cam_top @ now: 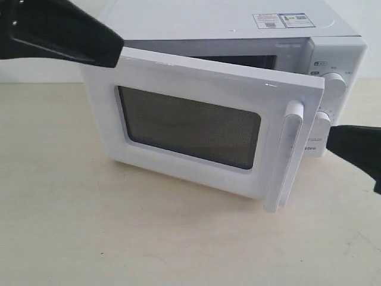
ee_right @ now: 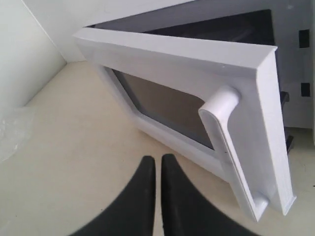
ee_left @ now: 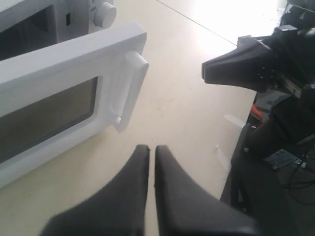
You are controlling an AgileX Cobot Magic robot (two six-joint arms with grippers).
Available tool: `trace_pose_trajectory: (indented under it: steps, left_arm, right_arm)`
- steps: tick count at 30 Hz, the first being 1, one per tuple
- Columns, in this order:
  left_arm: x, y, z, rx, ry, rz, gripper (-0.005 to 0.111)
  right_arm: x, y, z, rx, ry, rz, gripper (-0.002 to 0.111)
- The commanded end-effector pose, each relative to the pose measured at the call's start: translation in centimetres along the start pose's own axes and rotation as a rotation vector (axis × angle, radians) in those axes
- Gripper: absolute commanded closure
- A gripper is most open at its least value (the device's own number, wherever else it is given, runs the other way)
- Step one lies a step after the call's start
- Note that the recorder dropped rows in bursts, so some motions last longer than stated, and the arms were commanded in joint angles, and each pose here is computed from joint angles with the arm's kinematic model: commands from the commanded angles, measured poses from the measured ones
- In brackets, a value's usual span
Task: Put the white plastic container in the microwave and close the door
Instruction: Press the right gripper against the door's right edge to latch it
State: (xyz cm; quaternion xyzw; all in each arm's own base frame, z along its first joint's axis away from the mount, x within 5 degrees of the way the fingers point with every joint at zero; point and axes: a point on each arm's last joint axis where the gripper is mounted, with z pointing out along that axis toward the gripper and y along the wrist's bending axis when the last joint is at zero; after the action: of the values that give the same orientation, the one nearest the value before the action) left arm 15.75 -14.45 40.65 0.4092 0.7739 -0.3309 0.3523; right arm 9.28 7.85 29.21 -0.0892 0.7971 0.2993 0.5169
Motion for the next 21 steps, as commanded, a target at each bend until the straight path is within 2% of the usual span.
trace_pose_trajectory:
  steps: [1, 6, 10, 13, 19, 21]
  left_arm:
    - [1.3, -1.3, -1.4, -0.002, -0.02, -0.025, 0.102]
    - [2.2, -2.3, -2.7, -0.025, -0.082, -0.035, 0.102]
    - [2.9, -2.8, -3.3, -0.028, -0.098, -0.044, 0.102]
    - [3.6, -3.0, -3.3, -0.025, -0.092, -0.061, 0.102]
    - [4.6, -2.8, -2.8, -0.02, -0.062, -0.079, 0.102]
    - [4.8, -2.7, -2.6, -0.022, -0.058, -0.085, 0.102]
  right_arm:
    - [-0.1, 0.3, 0.6, -0.029, -0.033, -0.004, 0.108]
    - [0.4, 0.3, 3.4, 0.044, 0.008, -0.05, 0.108]
    - [-0.1, 0.1, 5.8, 0.128, -0.057, -0.057, 0.108]
    - [-0.7, -0.2, 7.2, 0.228, -0.077, -0.081, 0.108]
    - [-1.7, 0.3, 8.9, 0.276, -0.103, -0.158, 0.108]
    - [-1.6, -0.2, 9.4, 0.339, -0.112, -0.172, 0.108]
